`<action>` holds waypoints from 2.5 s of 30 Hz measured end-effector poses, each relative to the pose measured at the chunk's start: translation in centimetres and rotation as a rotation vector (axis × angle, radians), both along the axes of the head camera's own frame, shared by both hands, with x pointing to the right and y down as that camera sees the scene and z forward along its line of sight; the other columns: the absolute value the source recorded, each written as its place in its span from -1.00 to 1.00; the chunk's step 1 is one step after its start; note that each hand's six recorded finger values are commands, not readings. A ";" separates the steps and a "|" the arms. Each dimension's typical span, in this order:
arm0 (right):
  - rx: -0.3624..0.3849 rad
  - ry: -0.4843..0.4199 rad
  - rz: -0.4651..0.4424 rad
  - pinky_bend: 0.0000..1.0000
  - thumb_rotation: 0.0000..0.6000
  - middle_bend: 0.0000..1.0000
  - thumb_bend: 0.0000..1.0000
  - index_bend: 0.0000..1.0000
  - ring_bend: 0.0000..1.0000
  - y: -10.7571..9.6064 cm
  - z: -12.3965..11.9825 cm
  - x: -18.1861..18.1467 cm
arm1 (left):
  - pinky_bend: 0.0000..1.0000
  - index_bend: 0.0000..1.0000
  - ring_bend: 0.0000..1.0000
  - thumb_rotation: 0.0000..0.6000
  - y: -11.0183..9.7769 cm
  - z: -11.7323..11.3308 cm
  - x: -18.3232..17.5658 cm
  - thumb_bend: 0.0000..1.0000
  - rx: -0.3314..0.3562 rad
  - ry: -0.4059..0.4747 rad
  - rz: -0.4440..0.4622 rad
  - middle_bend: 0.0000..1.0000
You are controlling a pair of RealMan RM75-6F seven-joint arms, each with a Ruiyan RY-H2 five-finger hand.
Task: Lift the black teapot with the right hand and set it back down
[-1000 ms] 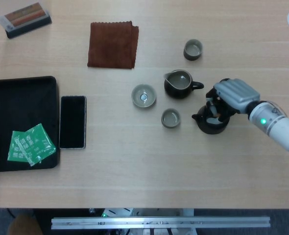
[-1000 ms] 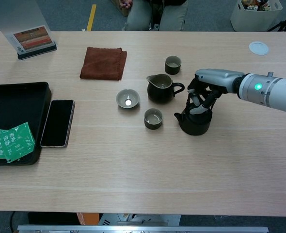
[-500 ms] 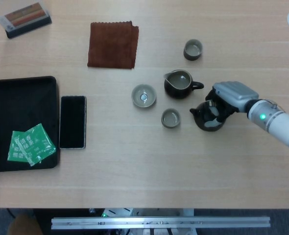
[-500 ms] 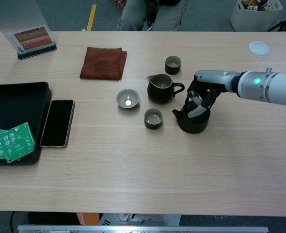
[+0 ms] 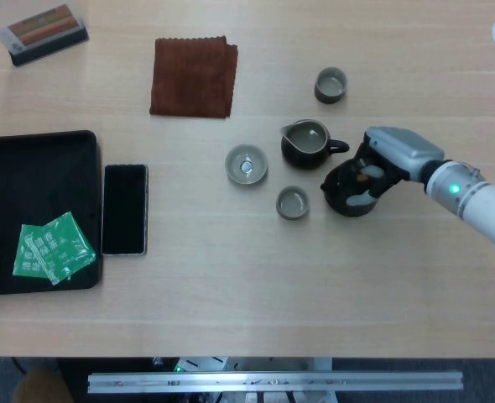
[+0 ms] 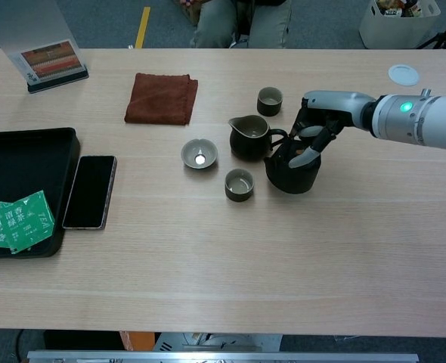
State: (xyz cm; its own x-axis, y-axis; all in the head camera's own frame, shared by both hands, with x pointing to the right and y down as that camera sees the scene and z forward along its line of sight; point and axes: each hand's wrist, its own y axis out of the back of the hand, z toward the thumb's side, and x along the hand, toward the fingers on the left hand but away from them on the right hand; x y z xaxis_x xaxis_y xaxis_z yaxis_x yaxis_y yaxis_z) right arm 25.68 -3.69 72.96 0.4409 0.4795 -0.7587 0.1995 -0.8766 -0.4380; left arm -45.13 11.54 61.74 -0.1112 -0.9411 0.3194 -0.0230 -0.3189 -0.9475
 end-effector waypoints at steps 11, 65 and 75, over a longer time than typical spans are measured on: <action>0.126 0.042 -0.068 -0.42 0.44 1.00 -0.99 1.00 1.00 -1.0 -2.9 0.9 | -0.91 -0.79 -1.00 0.76 0.2 -0.1 0.1 -0.24 0.005 0.006 0.005 -0.75; 0.467 0.246 -0.207 -0.39 -0.05 1.00 0.43 1.00 0.96 -4.4 -8.0 0.5 | -0.91 -0.78 -1.00 0.76 0.6 -0.1 0.1 -0.24 0.017 0.034 0.020 -0.72; 0.483 0.272 -0.198 -0.39 0.02 1.00 0.41 1.00 0.95 -4.9 -7.8 0.9 | -0.91 -0.78 -1.00 0.76 0.8 -0.2 -0.2 -0.24 0.019 0.034 0.016 -0.72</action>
